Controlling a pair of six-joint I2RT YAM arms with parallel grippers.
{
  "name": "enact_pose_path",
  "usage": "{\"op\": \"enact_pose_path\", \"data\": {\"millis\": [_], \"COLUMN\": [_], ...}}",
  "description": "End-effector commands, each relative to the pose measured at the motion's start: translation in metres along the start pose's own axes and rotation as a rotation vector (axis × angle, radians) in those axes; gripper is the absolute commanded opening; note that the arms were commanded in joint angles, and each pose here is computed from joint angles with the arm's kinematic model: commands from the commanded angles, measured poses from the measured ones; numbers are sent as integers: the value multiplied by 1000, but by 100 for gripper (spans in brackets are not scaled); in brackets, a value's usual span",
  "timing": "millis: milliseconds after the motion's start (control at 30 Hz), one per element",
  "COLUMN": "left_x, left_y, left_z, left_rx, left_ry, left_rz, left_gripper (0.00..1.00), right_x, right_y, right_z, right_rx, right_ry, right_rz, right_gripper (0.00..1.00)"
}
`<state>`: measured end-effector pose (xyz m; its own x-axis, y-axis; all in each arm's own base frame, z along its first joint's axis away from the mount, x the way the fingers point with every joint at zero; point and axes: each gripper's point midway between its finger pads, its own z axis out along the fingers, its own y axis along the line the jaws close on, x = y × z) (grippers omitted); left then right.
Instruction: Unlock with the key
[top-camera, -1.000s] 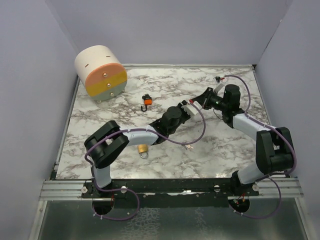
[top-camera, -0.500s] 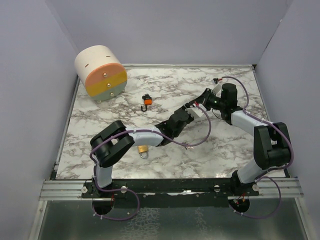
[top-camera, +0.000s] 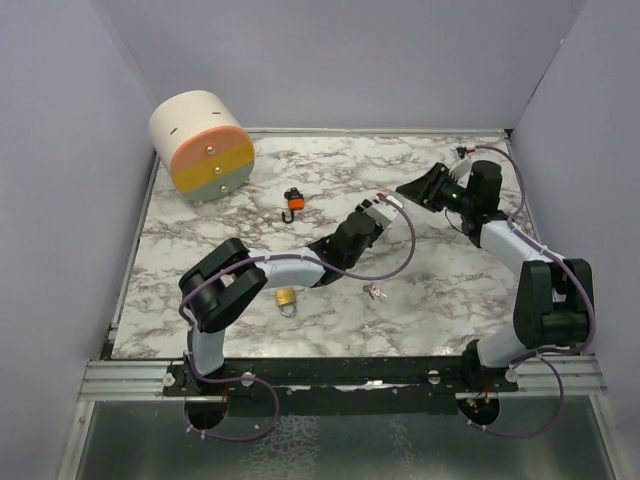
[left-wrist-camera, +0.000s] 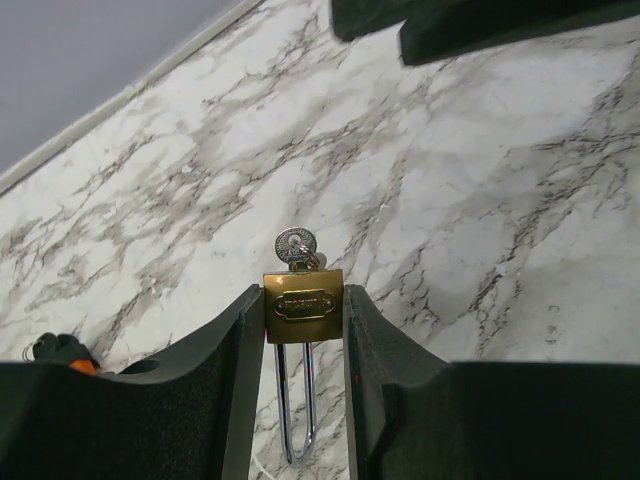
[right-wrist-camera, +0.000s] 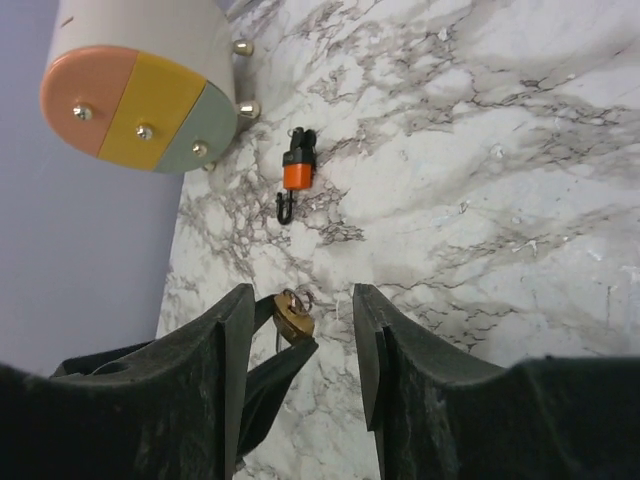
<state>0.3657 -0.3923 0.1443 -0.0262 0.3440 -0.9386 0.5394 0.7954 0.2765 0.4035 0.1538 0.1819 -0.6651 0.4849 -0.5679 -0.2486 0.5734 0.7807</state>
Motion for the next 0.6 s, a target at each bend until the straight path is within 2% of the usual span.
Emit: {"op": "enact_pose_path", "data": {"millis": [0, 167, 300, 567], "left_x": [-3, -16, -35, -48], "left_y": [27, 53, 64, 57], "left_z": [-1, 9, 11, 22], "left_rx": [-58, -84, -127, -138], "left_ry": [31, 63, 28, 8], "left_rz": [-163, -403, -547, -779], "left_gripper": [0, 0, 0, 0], "right_x": [-16, 12, 36, 72], "right_y": [0, -24, -28, -21], "right_z": [-6, -8, -6, 21], "right_rx": [50, 98, 86, 89], "right_ry": [-17, 61, 114, 183], "right_rz": [-124, -127, -126, -148], "right_gripper": [45, 47, 48, 48]}}
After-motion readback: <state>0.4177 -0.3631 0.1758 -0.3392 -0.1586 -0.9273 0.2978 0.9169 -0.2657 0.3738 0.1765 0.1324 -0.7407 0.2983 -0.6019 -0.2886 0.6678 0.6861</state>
